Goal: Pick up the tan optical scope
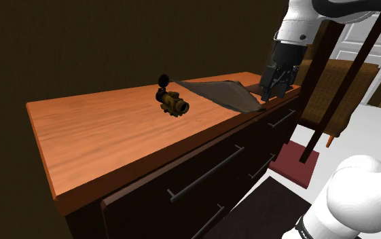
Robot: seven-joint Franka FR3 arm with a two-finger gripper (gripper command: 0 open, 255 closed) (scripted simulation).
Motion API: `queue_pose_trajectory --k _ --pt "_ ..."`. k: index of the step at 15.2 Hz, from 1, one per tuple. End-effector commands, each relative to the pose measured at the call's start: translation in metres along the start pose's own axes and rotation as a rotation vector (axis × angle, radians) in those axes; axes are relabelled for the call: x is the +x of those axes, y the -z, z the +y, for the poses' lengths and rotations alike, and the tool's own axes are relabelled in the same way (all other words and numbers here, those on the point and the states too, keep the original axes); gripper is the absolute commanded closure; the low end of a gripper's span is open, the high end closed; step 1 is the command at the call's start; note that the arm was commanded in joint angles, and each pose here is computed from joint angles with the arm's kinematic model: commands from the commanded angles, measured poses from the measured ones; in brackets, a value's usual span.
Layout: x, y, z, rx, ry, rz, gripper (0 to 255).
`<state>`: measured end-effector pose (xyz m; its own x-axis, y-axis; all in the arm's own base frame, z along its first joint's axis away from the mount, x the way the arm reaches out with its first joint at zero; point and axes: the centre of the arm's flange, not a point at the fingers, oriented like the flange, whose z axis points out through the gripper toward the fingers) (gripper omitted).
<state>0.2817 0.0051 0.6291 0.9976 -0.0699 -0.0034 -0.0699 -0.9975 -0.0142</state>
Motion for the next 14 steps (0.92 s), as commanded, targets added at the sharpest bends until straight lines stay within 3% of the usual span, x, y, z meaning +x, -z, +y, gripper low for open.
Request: queue_pose_trajectory --k 1,14 --pt "0.0 0.0 0.0 0.0 0.0 0.0 0" --pt "0.075 0.018 -0.16 -0.043 -0.01 -0.008 0"
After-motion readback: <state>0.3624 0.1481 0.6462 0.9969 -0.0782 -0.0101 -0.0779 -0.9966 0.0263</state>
